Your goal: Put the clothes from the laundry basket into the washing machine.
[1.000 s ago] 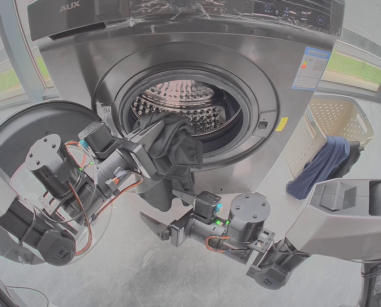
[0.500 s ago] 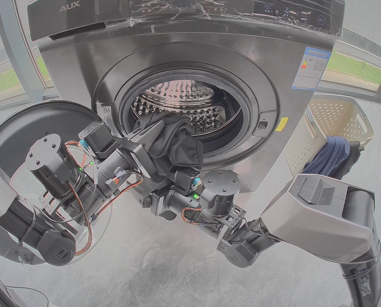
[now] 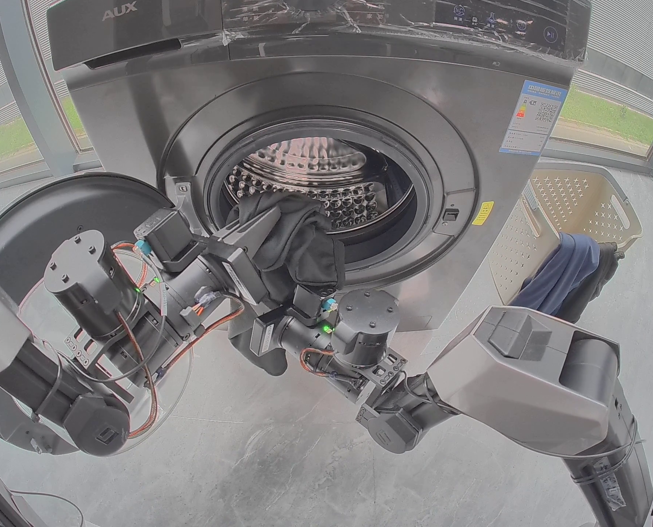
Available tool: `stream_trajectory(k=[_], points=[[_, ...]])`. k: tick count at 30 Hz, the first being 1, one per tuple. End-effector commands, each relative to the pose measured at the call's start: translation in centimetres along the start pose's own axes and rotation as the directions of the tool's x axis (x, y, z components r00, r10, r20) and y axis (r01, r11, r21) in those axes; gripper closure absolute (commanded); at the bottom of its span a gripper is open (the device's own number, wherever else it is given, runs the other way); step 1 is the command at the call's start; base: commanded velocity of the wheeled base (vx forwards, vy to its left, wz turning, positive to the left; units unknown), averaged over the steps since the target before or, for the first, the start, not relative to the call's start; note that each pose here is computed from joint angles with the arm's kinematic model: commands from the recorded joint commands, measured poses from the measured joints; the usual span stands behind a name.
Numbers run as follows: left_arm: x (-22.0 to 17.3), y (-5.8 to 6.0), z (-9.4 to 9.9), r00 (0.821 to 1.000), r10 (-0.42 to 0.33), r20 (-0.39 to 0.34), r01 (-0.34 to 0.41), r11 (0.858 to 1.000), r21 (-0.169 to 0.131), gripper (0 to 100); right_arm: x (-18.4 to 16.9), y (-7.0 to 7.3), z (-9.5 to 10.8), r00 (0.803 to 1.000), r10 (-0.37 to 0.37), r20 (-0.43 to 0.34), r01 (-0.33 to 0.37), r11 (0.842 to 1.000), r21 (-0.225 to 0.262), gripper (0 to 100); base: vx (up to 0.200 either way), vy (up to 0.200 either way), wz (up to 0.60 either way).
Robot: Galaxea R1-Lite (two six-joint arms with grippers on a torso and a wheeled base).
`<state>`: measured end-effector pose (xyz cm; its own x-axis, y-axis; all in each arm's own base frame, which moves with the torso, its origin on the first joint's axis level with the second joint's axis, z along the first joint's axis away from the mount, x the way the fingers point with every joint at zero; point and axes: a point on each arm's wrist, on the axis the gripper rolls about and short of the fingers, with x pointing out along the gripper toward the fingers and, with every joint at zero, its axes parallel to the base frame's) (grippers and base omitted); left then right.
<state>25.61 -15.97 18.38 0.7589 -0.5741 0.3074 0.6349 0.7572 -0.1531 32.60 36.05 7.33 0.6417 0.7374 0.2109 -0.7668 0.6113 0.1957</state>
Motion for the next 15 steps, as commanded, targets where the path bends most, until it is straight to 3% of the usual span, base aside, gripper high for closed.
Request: stream_trajectory(k=[1, 5, 6, 11, 15], points=[[0.0, 0.3, -0.2, 1.000, 0.009, -0.006, -0.009, 1.000, 0.001, 100, -0.5, 0.3, 0.2, 1.000, -0.004, -0.005, 0.004, 1.000, 0.000, 100, 0.000, 0.000, 0.00], [0.1, 0.9, -0.1, 0.999, 0.041, -0.005, -0.040, 0.999, 0.007, 100, -2.7, 1.2, 2.5, 1.000, 0.002, -0.012, -0.002, 1.000, 0.001, 100, 0.000, 0.000, 0.00], [0.1, 1.3, -0.2, 0.998, 0.056, -0.006, -0.056, 0.998, 0.012, 0, -3.5, 1.6, 3.3, 1.000, 0.006, -0.015, -0.006, 1.000, 0.001, 100, 0.000, 0.000, 0.00], [0.5, 2.1, -0.3, 0.997, 0.081, -0.002, -0.081, 0.997, 0.009, 0, -7.2, 3.7, 6.3, 0.999, 0.039, -0.037, -0.038, 0.999, 0.007, 100, 0.000, 0.000, 0.00], [0.7, 2.3, -0.5, 0.995, 0.096, 0.000, -0.096, 0.995, -0.007, 0, -9.0, 4.5, 8.3, 0.998, 0.052, -0.028, -0.052, 0.999, 0.012, 100, 0.000, 0.000, 0.00]])
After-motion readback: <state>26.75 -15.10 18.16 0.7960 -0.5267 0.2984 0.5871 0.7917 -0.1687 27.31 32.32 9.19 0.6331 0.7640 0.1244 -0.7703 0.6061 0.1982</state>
